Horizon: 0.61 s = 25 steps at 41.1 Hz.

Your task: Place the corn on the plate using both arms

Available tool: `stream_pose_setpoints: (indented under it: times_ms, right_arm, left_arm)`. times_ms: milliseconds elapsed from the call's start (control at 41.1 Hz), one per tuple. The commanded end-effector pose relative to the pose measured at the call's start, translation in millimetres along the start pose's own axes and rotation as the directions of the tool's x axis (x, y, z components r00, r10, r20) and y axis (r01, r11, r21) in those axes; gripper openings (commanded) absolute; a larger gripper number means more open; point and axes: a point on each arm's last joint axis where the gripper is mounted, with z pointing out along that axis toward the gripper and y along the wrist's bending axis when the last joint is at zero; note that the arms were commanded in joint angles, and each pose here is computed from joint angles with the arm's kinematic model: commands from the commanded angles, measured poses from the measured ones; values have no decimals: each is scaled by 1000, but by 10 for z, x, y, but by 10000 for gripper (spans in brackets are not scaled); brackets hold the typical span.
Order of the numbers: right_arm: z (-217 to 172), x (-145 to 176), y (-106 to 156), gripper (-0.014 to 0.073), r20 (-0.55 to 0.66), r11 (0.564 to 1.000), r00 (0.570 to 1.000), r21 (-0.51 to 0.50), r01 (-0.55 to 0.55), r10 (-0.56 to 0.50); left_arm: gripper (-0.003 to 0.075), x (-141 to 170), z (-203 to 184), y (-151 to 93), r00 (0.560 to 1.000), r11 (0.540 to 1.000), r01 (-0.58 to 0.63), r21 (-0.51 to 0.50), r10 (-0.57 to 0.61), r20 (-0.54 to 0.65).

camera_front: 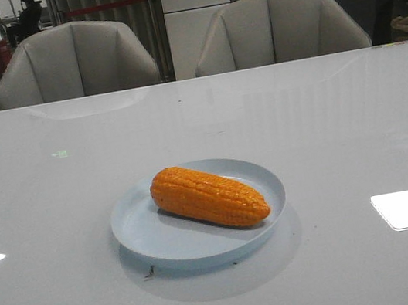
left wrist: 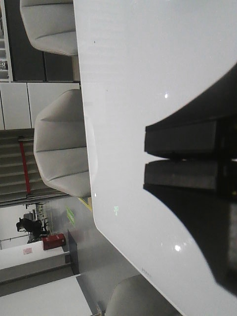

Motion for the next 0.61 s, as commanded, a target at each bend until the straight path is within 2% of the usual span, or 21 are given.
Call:
stream_pose_setpoints:
  times_ms: [0,146,583]
  right_arm:
    - [9,-16,-5,36,97,1000,995,5,12,-12]
    - [20,283,-7,36,103,1000,995,3,11,-11]
    - [6,306,-8,36,75,1000,997,3,9,-9]
  left_arm:
    - [94,45,1,-6,998,1000,13,-8,-13,59]
    - [94,45,1,-6,998,1000,13,-8,-13,59]
    - [94,45,1,-6,998,1000,13,-8,-13,59]
